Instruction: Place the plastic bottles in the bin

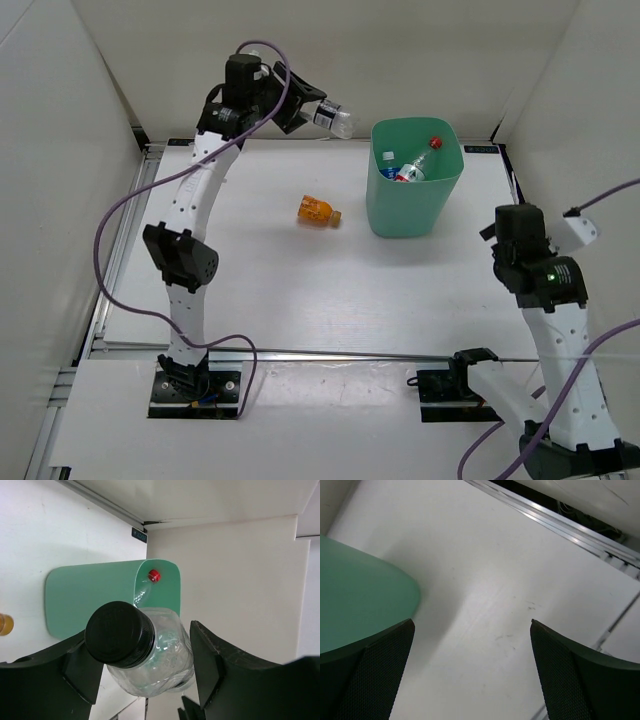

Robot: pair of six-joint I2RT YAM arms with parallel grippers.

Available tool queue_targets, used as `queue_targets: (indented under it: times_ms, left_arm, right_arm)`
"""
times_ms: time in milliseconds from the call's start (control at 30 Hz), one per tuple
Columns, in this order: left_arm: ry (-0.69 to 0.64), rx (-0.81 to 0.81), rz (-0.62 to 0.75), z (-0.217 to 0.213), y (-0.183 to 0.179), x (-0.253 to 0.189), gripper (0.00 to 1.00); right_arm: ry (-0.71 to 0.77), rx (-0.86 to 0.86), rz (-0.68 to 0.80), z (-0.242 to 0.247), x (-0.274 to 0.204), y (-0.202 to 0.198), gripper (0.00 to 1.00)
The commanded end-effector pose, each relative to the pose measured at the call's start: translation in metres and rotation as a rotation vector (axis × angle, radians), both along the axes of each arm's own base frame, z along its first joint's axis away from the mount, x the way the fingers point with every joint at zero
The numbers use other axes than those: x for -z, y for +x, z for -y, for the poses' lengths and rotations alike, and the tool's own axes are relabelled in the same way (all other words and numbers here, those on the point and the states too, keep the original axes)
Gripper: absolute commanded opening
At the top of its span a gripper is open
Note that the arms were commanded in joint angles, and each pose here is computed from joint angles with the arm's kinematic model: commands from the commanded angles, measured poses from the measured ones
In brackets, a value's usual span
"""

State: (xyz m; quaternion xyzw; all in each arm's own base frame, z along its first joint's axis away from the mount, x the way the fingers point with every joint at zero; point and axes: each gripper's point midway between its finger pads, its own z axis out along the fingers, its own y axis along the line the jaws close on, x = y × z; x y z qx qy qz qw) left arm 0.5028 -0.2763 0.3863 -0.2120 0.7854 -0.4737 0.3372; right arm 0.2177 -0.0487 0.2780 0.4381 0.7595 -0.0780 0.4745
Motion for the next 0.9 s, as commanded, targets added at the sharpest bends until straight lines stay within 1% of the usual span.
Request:
queue_targets:
  times_ms: [0,33,100,133,167,200,233,267,300,433,467,500,567,667,733,767,867]
  left_arm:
    - [-0.053,0.092,0.060,0.031,0.002,-0.011,0.28]
    - [-0.069,0.108,0.081,0.041,-0.002,-0.020,0.28]
    - [-0.074,0.122,0.092,0.051,0.001,-0.016,0.29]
    - [-0.086,0.132,0.118,0.053,0.001,-0.022,0.29]
    - [-0.076,0.134,0.113,0.054,0.004,-0.015,0.30]
    - [-0.069,0.139,0.150,0.054,0.005,-0.021,0.30]
    - [-0.056,0.143,0.147,0.055,0.008,-0.014,0.30]
    - [-0.055,0.145,0.185,0.060,0.010,-0.018,0.32]
    - [-0.046,0.150,0.226,0.059,0.010,-0.026,0.34]
    - [-0.022,0.134,0.321,0.068,0.011,-0.039,0.37]
    - [-0.019,0.139,0.313,0.075,0.010,-0.034,0.37]
    - [-0.027,0.153,0.328,0.083,0.005,-0.037,0.37]
    - [-0.030,0.170,0.330,0.099,0.003,-0.030,0.37]
    - [-0.029,0.192,0.322,0.117,-0.002,-0.021,0.37]
    - [-0.037,0.214,0.330,0.128,-0.011,-0.023,0.37]
    - [-0.029,0.201,0.321,0.129,-0.006,-0.017,0.37]
    - [-0.034,0.201,0.314,0.140,-0.009,-0.012,0.38]
  right_arm:
    - [0.046,0.100,-0.060,0.008,0.030,-0.034,0.99]
    - [0.093,0.091,-0.083,0.002,0.048,-0.043,0.99]
    - [0.121,0.058,-0.122,-0.004,0.063,-0.051,0.99]
    - [0.101,-0.006,-0.133,-0.007,0.064,-0.053,0.99]
    - [0.096,-0.063,-0.108,-0.012,0.061,-0.045,0.99]
    - [0.094,-0.118,-0.101,-0.018,0.059,-0.043,0.99]
    - [0.075,-0.140,-0.080,-0.017,0.054,-0.043,0.99]
    - [0.042,-0.172,-0.084,-0.015,0.051,-0.044,0.99]
    - [0.028,-0.187,-0.056,-0.015,0.046,-0.045,0.99]
    - [-0.008,-0.218,-0.050,-0.011,0.050,-0.056,0.99]
    - [-0.008,-0.218,-0.049,-0.011,0.051,-0.057,0.99]
    - [-0.015,-0.224,-0.045,-0.010,0.051,-0.061,0.99]
    - [-0.011,-0.231,-0.079,-0.011,0.062,-0.067,0.99]
    - [-0.004,-0.226,-0.074,-0.011,0.062,-0.067,0.99]
    - [-0.004,-0.226,-0.074,-0.011,0.062,-0.067,0.99]
    - [-0.004,-0.226,-0.074,-0.011,0.062,-0.067,0.99]
    - [0.003,-0.234,-0.075,-0.013,0.062,-0.067,0.99]
